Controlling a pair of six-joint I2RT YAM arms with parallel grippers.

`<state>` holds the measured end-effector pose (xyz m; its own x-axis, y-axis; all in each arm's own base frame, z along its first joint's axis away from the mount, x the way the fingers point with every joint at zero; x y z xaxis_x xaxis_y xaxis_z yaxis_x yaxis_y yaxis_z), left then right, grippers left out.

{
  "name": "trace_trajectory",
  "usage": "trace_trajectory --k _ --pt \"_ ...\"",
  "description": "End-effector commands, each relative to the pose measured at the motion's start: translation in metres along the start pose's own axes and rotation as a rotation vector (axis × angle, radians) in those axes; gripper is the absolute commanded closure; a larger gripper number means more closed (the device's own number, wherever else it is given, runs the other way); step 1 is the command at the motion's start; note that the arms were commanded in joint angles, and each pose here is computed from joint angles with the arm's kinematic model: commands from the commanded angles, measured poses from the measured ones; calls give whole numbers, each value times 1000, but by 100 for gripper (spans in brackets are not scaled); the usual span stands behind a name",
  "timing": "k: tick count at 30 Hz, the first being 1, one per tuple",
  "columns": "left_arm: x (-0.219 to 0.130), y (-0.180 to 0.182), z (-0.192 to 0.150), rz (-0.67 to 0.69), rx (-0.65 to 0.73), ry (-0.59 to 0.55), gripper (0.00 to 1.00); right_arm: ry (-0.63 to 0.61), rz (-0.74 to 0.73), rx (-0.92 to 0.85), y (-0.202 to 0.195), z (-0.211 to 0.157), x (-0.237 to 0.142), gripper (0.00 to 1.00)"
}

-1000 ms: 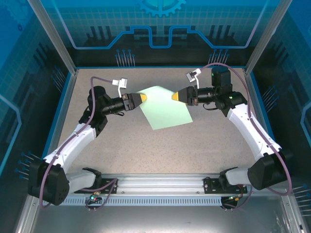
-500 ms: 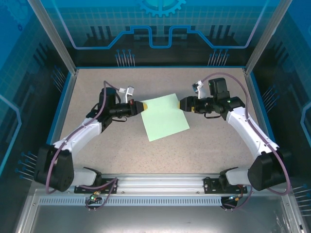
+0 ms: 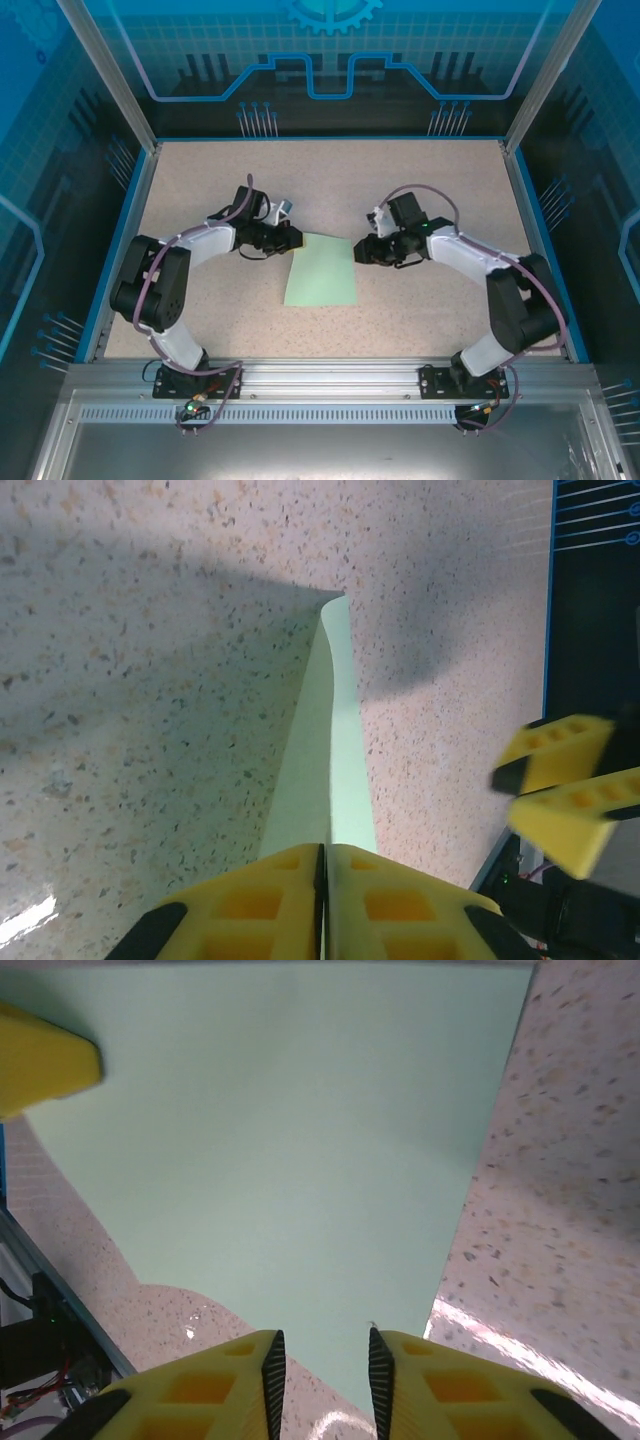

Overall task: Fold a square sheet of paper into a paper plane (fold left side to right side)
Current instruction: Place a square sheet of paper at the center of the table, then first fold in half a square sheet of paper at the center of the table.

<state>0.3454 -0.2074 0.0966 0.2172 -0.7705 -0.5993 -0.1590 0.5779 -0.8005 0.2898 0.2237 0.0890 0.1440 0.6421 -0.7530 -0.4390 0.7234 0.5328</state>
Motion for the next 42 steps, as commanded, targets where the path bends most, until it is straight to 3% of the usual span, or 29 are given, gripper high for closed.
trace_trajectory --k 1,8,12,19,29,42 --pt "-1 -9 0 0 -13 26 83 10 -12 13 2 8 20 70" --pt "-2 -16 2 -1 -148 41 69 104 -51 86 -16 -8 52 72" --pt "1 -15 1 -5 -222 56 55 130 -64 99 -21 -13 60 72" --pt "1 -1 -6 45 -235 66 37 163 -86 107 -28 -20 65 72" --pt "8 27 -10 111 -138 62 25 192 -101 113 -30 -25 65 72" --pt "12 27 20 89 -27 2 20 195 -105 97 -28 -25 64 72"
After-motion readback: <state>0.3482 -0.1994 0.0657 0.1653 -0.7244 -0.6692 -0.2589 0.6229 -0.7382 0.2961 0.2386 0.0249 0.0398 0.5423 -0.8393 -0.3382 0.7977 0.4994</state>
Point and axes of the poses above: each hand's point on the last joint's axis, 136 mm out from that joint toward the fingers, its own x axis out along the fingers, its own y axis along the line the jaws close on, z = x × y, the point moved 1 cm from there along -x, back along the fingers, and after that the axes turned 15 degrees about -x, right-handed, at the moved point
